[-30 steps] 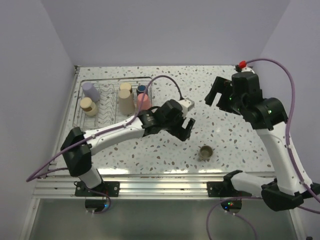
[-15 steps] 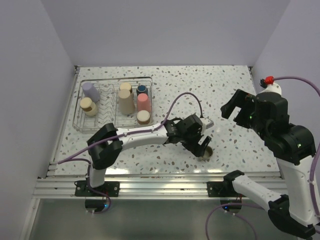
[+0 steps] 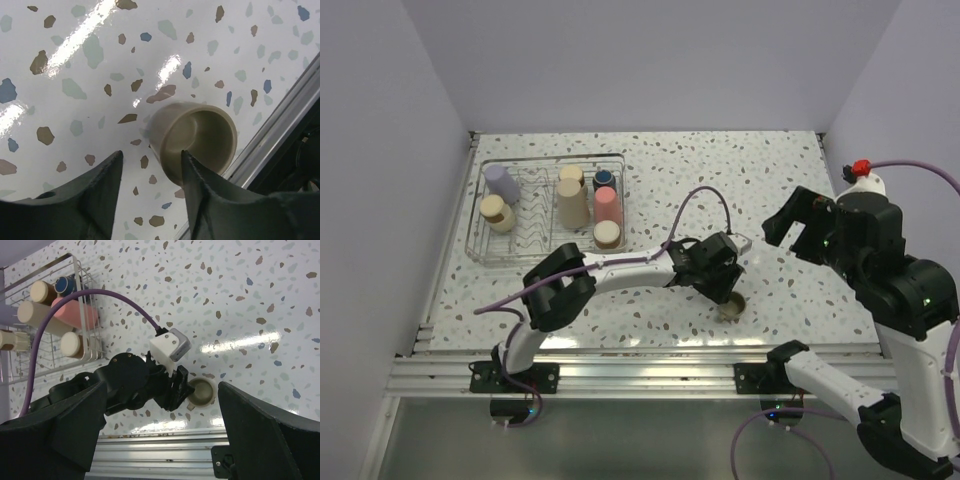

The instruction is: Load the cups into the dish rack

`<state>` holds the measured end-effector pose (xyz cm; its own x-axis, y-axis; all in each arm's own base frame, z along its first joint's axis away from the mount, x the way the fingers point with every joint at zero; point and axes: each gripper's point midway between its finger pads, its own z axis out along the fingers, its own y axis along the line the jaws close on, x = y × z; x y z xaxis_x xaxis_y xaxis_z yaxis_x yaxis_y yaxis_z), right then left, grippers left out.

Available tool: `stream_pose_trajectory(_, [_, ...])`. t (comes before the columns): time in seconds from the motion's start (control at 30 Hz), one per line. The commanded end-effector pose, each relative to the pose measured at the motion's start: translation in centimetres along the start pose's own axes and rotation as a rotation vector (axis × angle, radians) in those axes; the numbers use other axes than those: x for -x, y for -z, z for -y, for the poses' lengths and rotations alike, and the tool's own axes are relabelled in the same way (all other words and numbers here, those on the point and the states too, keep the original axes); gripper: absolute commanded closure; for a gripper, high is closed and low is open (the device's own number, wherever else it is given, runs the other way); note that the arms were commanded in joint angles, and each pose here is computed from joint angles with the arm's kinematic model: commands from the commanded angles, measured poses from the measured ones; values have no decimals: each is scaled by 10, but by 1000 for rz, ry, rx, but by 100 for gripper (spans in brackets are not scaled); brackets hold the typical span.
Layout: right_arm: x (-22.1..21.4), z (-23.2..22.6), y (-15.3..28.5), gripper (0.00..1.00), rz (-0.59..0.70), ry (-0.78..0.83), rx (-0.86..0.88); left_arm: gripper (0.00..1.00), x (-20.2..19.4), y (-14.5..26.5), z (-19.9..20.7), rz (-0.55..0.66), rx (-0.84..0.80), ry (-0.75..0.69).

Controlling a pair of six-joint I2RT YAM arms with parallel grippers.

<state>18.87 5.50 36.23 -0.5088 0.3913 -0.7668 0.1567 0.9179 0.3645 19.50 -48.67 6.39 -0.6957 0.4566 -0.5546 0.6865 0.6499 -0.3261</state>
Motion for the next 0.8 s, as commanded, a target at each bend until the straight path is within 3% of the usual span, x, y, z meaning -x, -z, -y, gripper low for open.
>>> stream_pose_trajectory(0.0, [-2, 0, 5, 5, -8, -12, 10, 50, 17, -3, 1, 42, 19, 8])
stream_pose_trajectory(0.07, [-3, 0, 4, 5, -14, -13, 10, 55, 16, -5, 2, 35, 18, 5])
stream_pose_trajectory(0.17, [-6, -1, 2, 5, -25, -9, 10, 72, 13, -8, 2, 26, 14, 7])
stream_pose_trajectory(0.27, [-7, -3, 1, 5, -33, -11, 24, 99, 10, -9, 4, 16, 0, 16])
stream_pose_trajectory(0.4, [-9, -13, -1, 5, -50, -5, 64, 100, 18, 2, 4, 41, -9, 62])
stream_pose_trajectory(0.53, [-2, -49, 4, 5, -41, -13, 250, 100, 42, 33, -17, 101, 3, 180])
stream_pose_trajectory(0.77, [6, -136, 17, 5, -113, -55, 681, 100, 114, 155, -83, 393, -65, 451])
